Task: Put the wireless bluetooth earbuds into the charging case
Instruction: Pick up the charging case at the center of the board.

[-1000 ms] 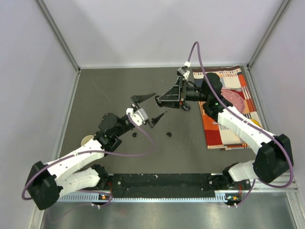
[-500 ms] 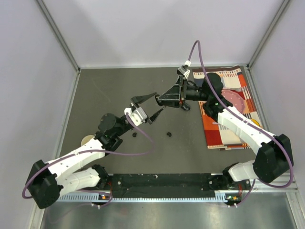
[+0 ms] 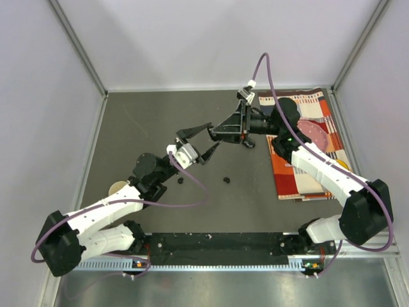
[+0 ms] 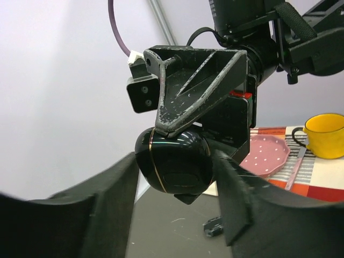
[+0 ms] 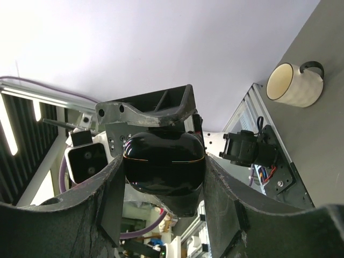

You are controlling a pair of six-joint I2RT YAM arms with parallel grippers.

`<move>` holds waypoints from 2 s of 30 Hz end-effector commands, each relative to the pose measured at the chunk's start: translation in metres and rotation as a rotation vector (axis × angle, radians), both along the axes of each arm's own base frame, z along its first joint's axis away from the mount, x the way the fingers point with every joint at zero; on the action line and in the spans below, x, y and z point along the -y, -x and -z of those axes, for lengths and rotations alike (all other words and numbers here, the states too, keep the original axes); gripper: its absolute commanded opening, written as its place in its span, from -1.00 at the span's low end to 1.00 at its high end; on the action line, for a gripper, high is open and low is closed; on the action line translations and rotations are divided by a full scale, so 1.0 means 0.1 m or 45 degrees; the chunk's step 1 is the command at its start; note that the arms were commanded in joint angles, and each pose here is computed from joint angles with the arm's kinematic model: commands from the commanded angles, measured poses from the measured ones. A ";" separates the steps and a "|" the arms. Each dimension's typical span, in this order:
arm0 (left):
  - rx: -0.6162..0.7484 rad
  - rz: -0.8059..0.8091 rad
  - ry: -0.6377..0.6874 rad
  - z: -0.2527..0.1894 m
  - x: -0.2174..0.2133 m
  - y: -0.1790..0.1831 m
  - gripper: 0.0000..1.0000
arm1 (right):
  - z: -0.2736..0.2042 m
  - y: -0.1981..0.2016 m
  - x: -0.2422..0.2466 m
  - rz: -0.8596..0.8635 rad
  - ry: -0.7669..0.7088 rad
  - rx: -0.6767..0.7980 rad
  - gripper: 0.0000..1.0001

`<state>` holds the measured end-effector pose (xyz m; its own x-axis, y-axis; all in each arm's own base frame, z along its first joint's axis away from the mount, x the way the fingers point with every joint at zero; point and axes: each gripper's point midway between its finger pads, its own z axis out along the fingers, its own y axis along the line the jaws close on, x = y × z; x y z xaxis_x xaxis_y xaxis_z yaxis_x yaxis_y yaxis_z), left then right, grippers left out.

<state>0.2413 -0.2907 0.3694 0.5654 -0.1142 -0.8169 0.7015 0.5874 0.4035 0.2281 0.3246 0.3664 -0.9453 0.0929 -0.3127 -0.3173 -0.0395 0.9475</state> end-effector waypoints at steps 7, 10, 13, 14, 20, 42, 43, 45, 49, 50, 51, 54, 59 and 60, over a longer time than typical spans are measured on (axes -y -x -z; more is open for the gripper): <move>0.069 -0.010 0.116 -0.32 -0.03 0.03 -0.31 | -0.04 0.04 -0.04 -0.020 -0.029 0.039 -0.52; 0.064 -0.003 0.094 -0.29 -0.01 0.03 -0.55 | 0.04 0.00 -0.04 0.010 0.012 0.038 -0.15; 0.052 0.020 0.043 -0.23 0.03 0.05 -0.71 | 0.09 -0.04 -0.03 0.062 0.068 0.066 0.35; 0.050 0.030 0.019 -0.20 0.05 0.06 -0.80 | 0.09 -0.07 -0.02 0.086 0.092 0.084 0.66; -0.008 0.041 -0.176 0.08 0.08 0.07 -0.91 | 0.13 -0.24 0.21 0.321 0.418 0.315 0.72; -0.055 -0.083 -0.400 0.28 0.05 -0.14 -0.97 | 0.44 -0.17 0.30 0.376 0.987 0.602 0.30; -0.052 -0.088 -0.401 0.27 0.04 -0.14 -0.97 | 0.42 -0.17 0.27 0.372 0.979 0.611 0.29; -0.058 -0.087 -0.405 0.29 0.05 -0.14 -0.97 | 0.42 -0.16 0.23 0.369 0.970 0.607 0.29; -0.052 -0.090 -0.403 0.28 0.04 -0.14 -0.98 | 0.42 -0.14 0.17 0.361 0.965 0.615 0.28; -0.055 -0.088 -0.402 0.28 0.05 -0.14 -0.97 | 0.44 -0.15 0.17 0.367 0.972 0.611 0.27; -0.050 -0.085 -0.400 0.27 0.05 -0.13 -0.97 | 0.45 -0.15 0.16 0.365 0.975 0.609 0.25; -0.054 -0.075 -0.400 0.28 0.06 -0.13 -0.99 | 0.48 -0.17 0.14 0.375 0.988 0.610 0.10; -0.055 -0.044 -0.398 0.29 0.08 -0.09 -1.00 | 0.53 -0.17 0.11 0.369 0.990 0.602 -0.08; -0.058 -0.044 -0.399 0.29 0.08 -0.09 -1.00 | 0.54 -0.18 0.10 0.372 0.986 0.601 -0.12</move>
